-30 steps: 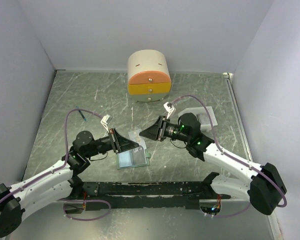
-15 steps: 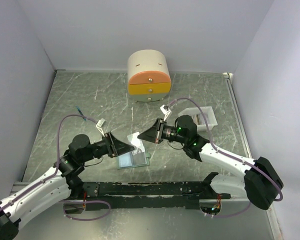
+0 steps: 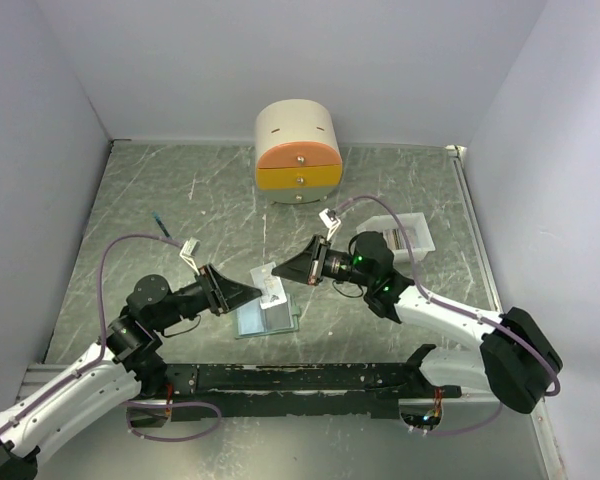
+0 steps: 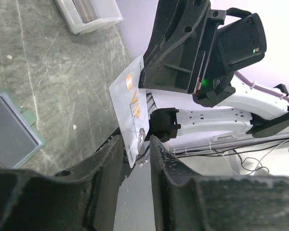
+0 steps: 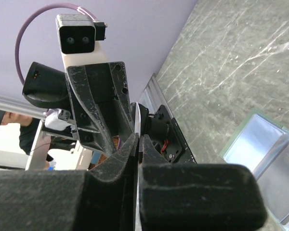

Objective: Put the credit cards into the card holder
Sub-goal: Pick up the credit card from the storage box.

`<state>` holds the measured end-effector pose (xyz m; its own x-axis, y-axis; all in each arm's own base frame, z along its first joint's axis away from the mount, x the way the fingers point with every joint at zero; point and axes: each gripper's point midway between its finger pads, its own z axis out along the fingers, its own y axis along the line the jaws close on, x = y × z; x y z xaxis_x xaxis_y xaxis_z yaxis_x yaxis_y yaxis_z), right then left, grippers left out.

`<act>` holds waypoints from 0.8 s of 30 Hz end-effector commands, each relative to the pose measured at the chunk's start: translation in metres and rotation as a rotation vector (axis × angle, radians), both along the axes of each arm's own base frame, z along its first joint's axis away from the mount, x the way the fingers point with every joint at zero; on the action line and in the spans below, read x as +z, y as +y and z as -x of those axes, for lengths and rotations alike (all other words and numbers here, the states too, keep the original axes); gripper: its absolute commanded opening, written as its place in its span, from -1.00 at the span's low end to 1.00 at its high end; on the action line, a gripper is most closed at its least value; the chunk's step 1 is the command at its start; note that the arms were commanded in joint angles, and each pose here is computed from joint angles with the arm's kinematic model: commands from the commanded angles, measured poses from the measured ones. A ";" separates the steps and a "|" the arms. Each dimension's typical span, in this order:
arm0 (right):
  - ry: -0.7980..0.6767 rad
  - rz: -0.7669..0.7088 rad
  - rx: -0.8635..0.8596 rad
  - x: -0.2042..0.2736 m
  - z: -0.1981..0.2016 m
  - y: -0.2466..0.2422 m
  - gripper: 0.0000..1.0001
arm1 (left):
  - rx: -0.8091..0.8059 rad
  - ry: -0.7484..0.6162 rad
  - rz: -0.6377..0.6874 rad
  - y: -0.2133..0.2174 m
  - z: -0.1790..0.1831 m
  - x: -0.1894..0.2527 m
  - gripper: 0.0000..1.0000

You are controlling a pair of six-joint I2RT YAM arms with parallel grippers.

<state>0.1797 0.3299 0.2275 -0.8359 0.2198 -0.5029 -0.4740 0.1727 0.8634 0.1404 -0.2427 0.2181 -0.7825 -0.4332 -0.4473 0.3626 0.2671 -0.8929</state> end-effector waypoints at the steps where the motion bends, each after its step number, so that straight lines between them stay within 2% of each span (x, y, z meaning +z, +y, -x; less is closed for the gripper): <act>1: 0.016 -0.023 0.036 -0.002 0.010 0.005 -1.00 | 0.008 -0.043 0.041 -0.001 -0.002 0.012 -0.33; 6: 0.032 0.015 0.018 -0.016 0.008 0.003 -0.98 | 0.034 -0.028 0.024 0.002 -0.005 0.007 -0.84; 7: 0.039 0.029 0.014 -0.019 0.008 0.003 -0.95 | 0.035 -0.023 0.018 0.003 -0.004 0.006 -0.86; 9: 0.040 0.044 0.012 -0.023 0.007 0.002 -0.83 | 0.037 -0.019 0.010 0.004 -0.004 0.004 -0.86; 12: 0.032 0.095 -0.005 -0.029 0.004 0.000 -0.44 | 0.054 -0.007 -0.005 0.007 -0.005 0.001 -0.87; 15: 0.016 0.201 -0.105 -0.041 -0.011 -0.011 -0.16 | 0.098 0.042 -0.080 0.013 -0.010 -0.013 -0.86; 20: -0.010 0.372 -0.217 -0.061 -0.027 -0.031 -0.05 | 0.125 0.144 -0.258 0.023 -0.011 -0.049 -0.87; 24: -0.003 0.456 -0.234 -0.077 -0.031 -0.037 -0.04 | 0.109 0.187 -0.319 0.024 -0.008 -0.070 -0.86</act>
<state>0.2031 0.3066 0.1705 -0.8049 0.2027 -0.5577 -0.3977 0.5133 0.7605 0.1508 -0.2269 0.1701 -0.8040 -0.4173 -0.4236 0.1954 0.4874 -0.8510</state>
